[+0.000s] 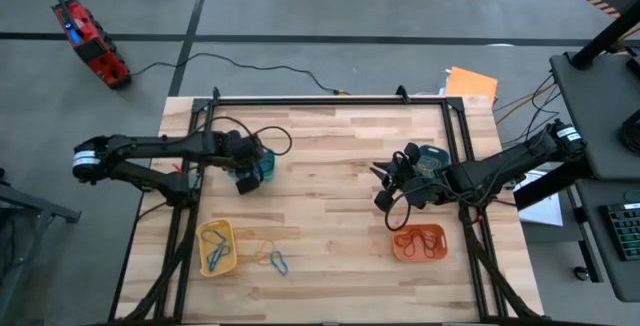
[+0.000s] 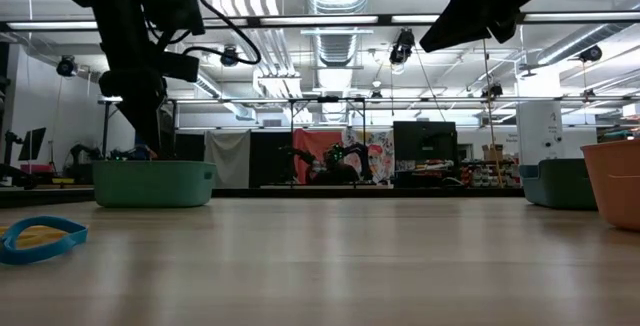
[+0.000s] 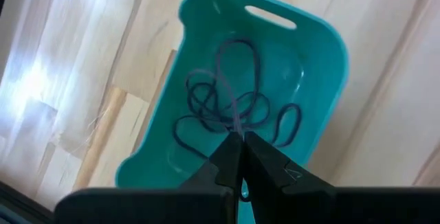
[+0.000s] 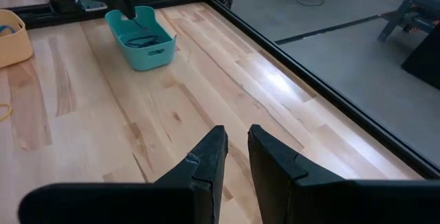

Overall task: Sort rubber bands into baskets
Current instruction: Put the brown rubber band into the green bin

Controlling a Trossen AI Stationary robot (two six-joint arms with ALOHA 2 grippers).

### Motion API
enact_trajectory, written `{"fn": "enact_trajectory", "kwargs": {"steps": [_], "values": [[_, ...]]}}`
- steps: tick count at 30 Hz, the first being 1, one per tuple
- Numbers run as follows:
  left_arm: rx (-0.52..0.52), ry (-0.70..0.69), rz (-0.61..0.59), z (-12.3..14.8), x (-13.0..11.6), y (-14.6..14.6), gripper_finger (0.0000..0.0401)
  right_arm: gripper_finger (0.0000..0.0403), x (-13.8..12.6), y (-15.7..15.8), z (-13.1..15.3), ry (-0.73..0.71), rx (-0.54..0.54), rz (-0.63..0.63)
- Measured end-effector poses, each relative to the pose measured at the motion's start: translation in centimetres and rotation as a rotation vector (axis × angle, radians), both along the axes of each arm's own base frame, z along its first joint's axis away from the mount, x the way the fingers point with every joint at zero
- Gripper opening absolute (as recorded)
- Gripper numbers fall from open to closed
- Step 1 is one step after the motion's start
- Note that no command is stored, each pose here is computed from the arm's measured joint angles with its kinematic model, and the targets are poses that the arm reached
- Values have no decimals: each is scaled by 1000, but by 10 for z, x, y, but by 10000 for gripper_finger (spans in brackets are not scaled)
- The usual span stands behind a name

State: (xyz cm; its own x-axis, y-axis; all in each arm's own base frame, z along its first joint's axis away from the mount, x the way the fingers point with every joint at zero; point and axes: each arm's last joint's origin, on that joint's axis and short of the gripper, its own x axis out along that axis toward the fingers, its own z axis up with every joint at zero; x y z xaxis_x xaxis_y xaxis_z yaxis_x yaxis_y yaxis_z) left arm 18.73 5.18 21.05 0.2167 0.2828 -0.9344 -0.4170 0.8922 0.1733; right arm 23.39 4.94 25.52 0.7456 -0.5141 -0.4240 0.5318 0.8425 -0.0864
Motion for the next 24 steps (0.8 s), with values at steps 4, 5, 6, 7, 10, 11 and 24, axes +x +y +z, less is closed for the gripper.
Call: {"fn": "enact_trajectory", "kwargs": {"steps": [4, 5, 6, 7, 10, 11, 24], "values": [[-2, 9, 20, -2, 0, 4, 0, 57, 0, 0, 0, 0, 0, 0], [-5, 15, 27, -3, 0, 5, 0, 57, 0, 0, 0, 0, 0, 0], [-8, 23, 37, -4, 0, 6, 0, 57, 0, 0, 0, 0, 0, 0], [-13, 35, 48, -6, 1, 7, 0, 57, 0, 0, 0, 0, 0, 0], [-27, 70, 73, -12, 2, 9, 0, 57, 0, 0, 0, 0, 0, 0], [-30, 81, 75, -14, 4, 9, 0, 57, 0, 0, 0, 0, 0, 0], [-60, 189, 94, -30, 12, 12, 27, 57, 0, 0, 0, 2, 0, 0]]}}
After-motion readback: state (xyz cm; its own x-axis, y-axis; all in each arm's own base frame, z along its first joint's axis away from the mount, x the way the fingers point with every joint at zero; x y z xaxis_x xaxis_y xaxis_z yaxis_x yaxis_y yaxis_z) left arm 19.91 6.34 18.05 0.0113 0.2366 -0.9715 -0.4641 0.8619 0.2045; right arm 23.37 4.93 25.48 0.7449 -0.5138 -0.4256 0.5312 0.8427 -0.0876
